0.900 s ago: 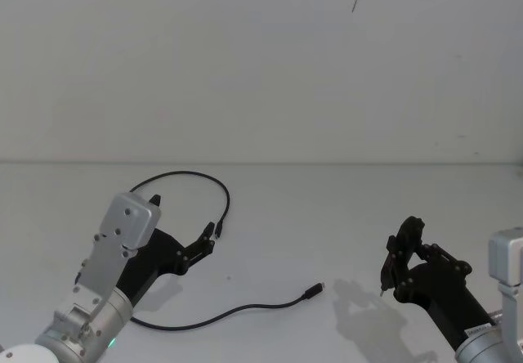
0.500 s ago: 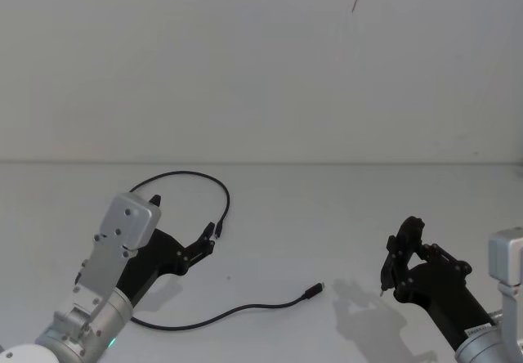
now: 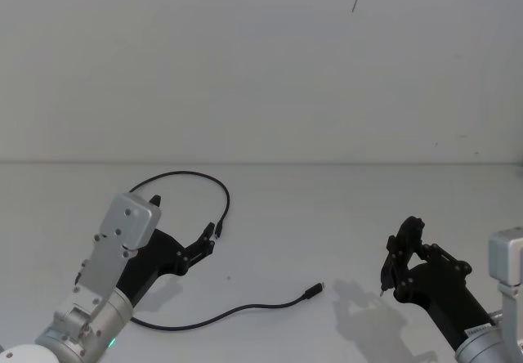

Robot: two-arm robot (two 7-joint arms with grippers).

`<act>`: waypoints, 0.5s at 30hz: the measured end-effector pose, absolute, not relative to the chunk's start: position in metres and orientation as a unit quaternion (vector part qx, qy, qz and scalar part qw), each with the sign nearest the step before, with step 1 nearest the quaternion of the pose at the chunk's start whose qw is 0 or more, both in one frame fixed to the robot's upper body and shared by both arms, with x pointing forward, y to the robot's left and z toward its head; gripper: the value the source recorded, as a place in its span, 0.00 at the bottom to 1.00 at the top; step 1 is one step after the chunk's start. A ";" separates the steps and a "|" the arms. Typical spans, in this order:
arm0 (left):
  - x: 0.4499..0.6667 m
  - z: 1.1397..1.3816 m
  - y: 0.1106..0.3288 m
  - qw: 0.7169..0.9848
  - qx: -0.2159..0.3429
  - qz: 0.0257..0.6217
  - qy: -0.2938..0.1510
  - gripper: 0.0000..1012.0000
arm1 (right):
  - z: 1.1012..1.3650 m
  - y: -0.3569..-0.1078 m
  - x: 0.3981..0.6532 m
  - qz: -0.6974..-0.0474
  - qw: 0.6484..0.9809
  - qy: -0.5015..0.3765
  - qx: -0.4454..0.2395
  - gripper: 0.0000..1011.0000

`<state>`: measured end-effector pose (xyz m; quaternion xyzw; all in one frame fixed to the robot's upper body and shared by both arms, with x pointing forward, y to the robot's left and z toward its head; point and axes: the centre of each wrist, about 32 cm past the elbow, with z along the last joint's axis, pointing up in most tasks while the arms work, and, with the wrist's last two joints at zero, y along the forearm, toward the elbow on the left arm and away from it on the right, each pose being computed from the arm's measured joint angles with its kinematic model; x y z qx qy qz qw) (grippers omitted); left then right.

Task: Pick up the data cable with the one hand.

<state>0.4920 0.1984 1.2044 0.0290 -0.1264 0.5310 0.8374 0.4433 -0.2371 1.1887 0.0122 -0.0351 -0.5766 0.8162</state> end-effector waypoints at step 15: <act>0.496 1.206 0.198 0.846 0.031 0.517 -0.126 0.99 | 1.189 -0.237 0.443 -0.577 0.816 -0.035 0.012 0.26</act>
